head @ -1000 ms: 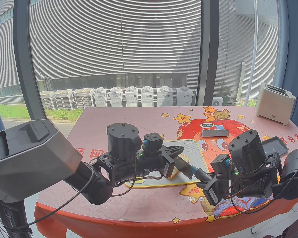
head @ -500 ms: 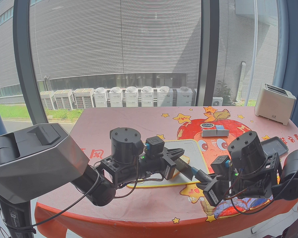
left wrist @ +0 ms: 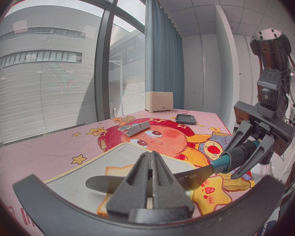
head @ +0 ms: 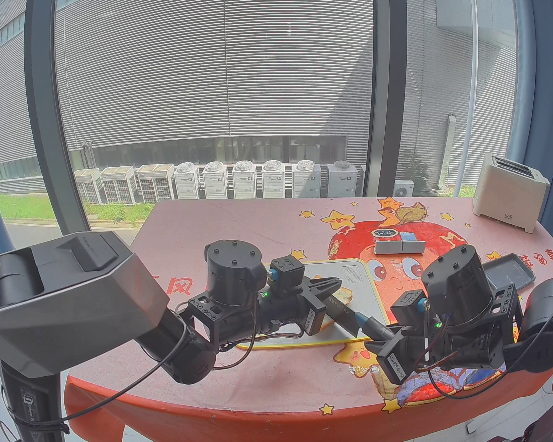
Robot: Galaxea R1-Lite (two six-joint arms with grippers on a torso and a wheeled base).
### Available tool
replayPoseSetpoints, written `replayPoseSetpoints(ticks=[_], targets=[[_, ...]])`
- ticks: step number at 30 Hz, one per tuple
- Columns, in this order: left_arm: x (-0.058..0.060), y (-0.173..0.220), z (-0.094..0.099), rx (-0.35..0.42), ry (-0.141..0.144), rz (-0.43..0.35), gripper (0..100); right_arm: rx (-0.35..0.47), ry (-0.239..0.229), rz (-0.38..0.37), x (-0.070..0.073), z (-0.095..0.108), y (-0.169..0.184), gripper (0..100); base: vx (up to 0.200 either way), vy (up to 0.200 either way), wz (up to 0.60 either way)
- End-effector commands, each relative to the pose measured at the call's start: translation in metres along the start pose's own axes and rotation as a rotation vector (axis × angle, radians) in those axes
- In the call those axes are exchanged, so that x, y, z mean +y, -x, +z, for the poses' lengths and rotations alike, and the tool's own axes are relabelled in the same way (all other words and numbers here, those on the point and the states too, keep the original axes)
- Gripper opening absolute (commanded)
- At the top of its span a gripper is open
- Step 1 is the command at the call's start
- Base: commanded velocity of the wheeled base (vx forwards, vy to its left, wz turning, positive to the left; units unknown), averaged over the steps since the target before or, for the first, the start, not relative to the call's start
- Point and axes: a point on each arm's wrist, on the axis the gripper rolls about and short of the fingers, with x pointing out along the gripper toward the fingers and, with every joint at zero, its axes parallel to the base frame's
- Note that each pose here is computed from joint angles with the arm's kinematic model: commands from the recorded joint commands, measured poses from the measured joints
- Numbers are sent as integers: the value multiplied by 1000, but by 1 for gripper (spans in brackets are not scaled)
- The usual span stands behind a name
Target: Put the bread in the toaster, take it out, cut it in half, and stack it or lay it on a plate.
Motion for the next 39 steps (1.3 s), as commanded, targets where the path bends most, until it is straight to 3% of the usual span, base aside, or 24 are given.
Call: replayPoseSetpoints(ticks=[1,39], targets=[[1,-3,-6,14,4,0,0,-2,0,0,0,0,1,0,0,0,0],[-3,-13,-28,48,12,-14,0,9,1,0,0,-4,0,0,0,0,0]])
